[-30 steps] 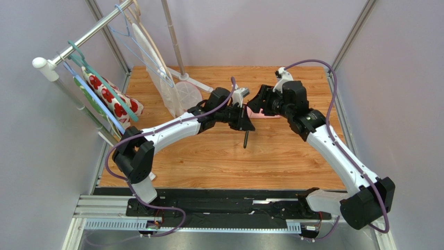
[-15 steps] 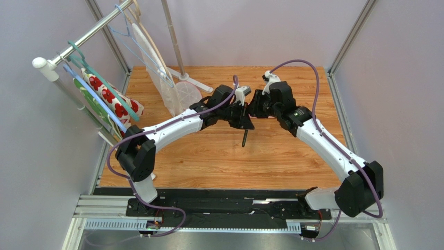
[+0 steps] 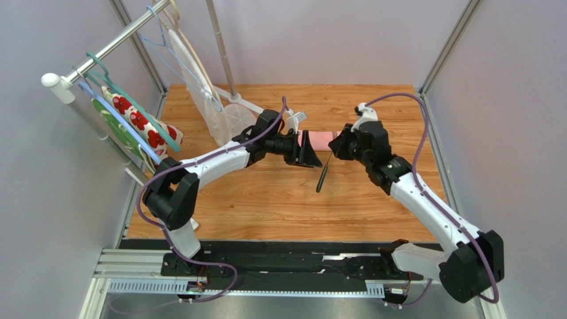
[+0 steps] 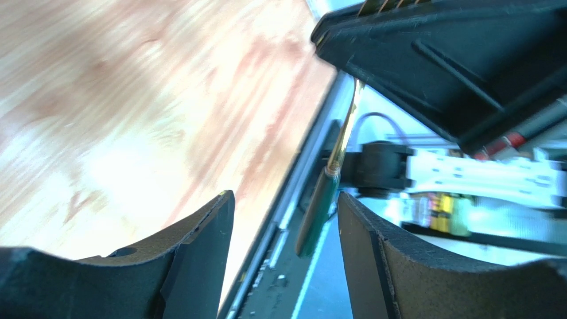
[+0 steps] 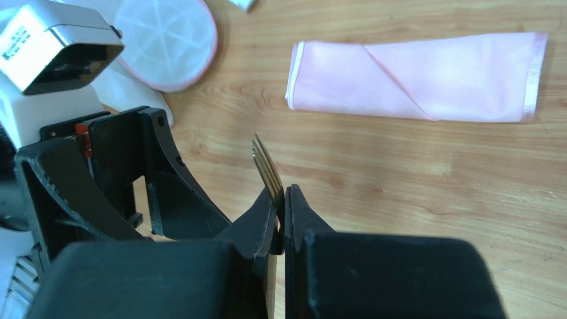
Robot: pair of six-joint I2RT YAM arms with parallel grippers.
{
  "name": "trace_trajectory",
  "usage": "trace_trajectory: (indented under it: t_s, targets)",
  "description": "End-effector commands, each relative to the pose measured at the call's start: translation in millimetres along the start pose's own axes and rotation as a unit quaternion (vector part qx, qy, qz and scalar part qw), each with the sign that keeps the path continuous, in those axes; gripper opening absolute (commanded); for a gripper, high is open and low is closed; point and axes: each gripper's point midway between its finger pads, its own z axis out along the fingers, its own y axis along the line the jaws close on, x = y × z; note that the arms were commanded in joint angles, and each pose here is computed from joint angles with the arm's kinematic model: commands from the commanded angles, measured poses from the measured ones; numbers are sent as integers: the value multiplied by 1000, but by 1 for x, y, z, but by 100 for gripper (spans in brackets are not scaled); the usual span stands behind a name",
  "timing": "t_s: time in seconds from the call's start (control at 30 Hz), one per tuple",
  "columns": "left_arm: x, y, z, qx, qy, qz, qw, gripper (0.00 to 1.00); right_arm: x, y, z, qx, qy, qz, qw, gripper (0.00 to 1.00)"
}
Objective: Fold the napkin into a case and place the utensils inside
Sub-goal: Pass from the left arm to the right, then pass from the right arm to the left
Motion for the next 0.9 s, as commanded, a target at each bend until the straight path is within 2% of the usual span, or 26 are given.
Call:
trace_trajectory:
  t_s: [0.0, 0.03, 0.07, 0.23, 0.33, 0.37, 0.4, 0.43, 0.47, 0.5, 0.53, 0.57, 0.6, 0.63, 0.67, 0.7, 0.77, 0.87]
  targets:
    - [-5, -55, -12, 123, -9, 42, 991, 66, -44, 27, -24, -78, -115, 57, 989, 0]
    - [-4, -54, -11, 121, -11, 43, 992, 66, -45, 25, -27, -77, -121, 78, 987, 0]
    - [-2, -54, -11, 121, -8, 44, 992, 66, -57, 30, -37, -93, -151, 90, 980, 0]
    - [12, -70, -7, 160, 8, 50, 986, 66, -60, 16, -43, -73, -191, 128, 971, 0]
    - [17, -71, -5, 165, 15, 46, 985, 54, -62, 21, -45, -93, -194, 130, 968, 0]
    - [18, -70, -5, 163, 17, 46, 985, 29, -60, 22, -46, -98, -192, 131, 968, 0]
    - [22, -64, -5, 145, 30, 45, 988, 13, -61, 23, -48, -102, -191, 129, 968, 0]
    - [22, -58, -4, 124, 28, 49, 991, 4, -57, 30, -50, -119, -176, 121, 970, 7]
    - [20, -57, -8, 106, 25, 62, 992, 0, -53, 28, -51, -110, -157, 114, 975, 18]
    - [27, -47, -14, 70, 44, 80, 993, 0, -51, 24, -52, -101, -147, 86, 980, 28]
    - [24, -39, -16, 34, 39, 95, 994, 0, -44, 27, -54, -114, -118, 64, 984, 34]
    - [24, -38, -23, 13, 38, 113, 993, 0, -31, 19, -55, -98, -81, 57, 990, 47]
    - [28, -33, -31, -9, 51, 134, 990, 0, -41, 12, -60, -91, -83, 38, 992, 52]
    - [26, -28, -35, -30, 49, 146, 988, 0, -34, 21, -65, -128, -53, 25, 990, 53]
    - [27, -30, -41, -36, 49, 160, 985, 0, -25, 17, -65, -129, -25, 23, 991, 54]
    - [32, -27, -45, -44, 60, 170, 983, 0, -34, 16, -69, -134, -25, 15, 991, 54]
    - [32, -28, -51, -50, 62, 195, 978, 0, -23, 18, -71, -150, 14, -13, 989, 52]
    - [40, -33, -59, -41, 72, 225, 971, 0, -22, 32, -74, -195, 31, -38, 980, 52]
